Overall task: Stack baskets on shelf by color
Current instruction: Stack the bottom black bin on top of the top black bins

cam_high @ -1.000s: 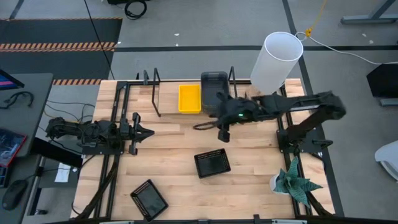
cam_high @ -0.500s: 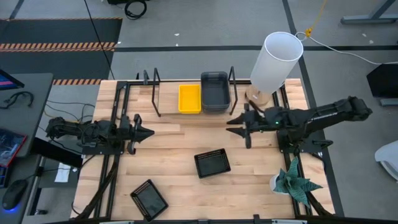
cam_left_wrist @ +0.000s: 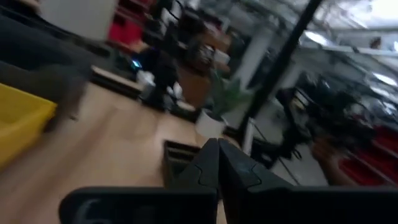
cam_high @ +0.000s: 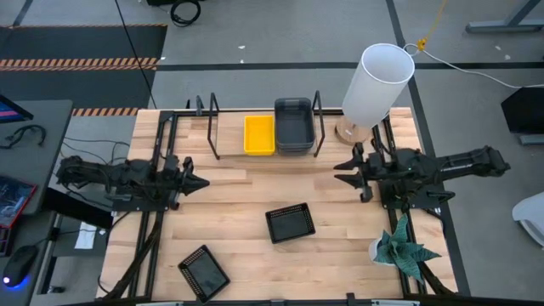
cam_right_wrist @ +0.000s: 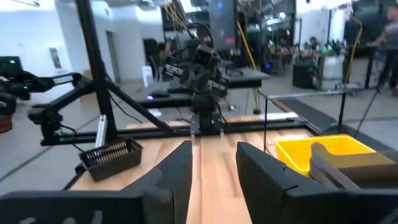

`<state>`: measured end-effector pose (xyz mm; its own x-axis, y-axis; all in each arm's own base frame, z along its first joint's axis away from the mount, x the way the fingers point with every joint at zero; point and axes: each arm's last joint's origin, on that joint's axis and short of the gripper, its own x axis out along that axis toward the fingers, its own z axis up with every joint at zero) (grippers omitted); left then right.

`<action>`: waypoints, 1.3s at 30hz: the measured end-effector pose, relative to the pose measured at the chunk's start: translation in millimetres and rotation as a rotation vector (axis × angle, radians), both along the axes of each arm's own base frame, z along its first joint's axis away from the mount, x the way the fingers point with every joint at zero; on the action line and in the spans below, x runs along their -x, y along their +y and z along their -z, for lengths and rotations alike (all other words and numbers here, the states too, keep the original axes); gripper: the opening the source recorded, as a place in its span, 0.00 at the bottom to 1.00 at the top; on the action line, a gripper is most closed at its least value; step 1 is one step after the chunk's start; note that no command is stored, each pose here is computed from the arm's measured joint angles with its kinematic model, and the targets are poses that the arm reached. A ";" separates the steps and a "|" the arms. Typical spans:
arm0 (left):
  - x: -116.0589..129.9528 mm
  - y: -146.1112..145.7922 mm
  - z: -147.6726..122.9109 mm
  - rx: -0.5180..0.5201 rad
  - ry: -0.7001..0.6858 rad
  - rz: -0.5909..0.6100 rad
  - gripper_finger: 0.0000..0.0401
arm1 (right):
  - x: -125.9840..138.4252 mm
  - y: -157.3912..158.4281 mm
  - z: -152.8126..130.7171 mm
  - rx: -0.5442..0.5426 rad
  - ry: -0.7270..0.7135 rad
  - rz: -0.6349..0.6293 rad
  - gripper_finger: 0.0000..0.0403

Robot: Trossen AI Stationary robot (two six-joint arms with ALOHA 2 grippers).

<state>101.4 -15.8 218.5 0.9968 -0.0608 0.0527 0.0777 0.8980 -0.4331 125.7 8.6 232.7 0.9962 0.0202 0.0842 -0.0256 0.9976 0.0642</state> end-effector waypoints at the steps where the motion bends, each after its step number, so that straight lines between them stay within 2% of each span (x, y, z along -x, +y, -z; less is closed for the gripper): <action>1: -2.7 -1.7 -2.9 -0.002 0.018 0.025 0.01 | 3.6 0.0 3.6 0.001 -0.011 -0.012 0.32; 4: -13.7 -8.8 -8.2 -0.011 0.089 0.077 0.02 | 12.8 0.5 10.8 -0.012 -0.053 -0.057 0.32; 7: -25.7 -17.4 -11.2 -0.071 0.155 0.120 0.02 | 19.8 1.1 17.2 -0.042 -0.077 -0.099 0.32; 16: -54.1 -43.6 -26.8 -0.137 0.263 0.216 0.03 | 29.8 1.5 26.2 -0.086 -0.023 -0.144 0.32; 23: -58.5 -69.8 -18.2 -0.062 0.491 0.362 0.04 | 29.1 -1.3 26.7 -0.090 -0.022 -0.047 0.32; 26: -57.4 -84.8 -12.5 -0.038 0.603 0.389 0.04 | 29.1 -1.6 26.4 -0.102 -0.025 -0.039 0.32; 33: -70.0 -117.3 -10.3 -0.149 0.780 0.400 0.04 | 29.1 -1.6 26.4 -0.102 -0.025 -0.039 0.32; 39: -87.1 -138.9 -9.6 -0.237 0.946 0.382 0.15 | 29.1 -1.6 26.4 -0.102 -0.024 -0.039 0.32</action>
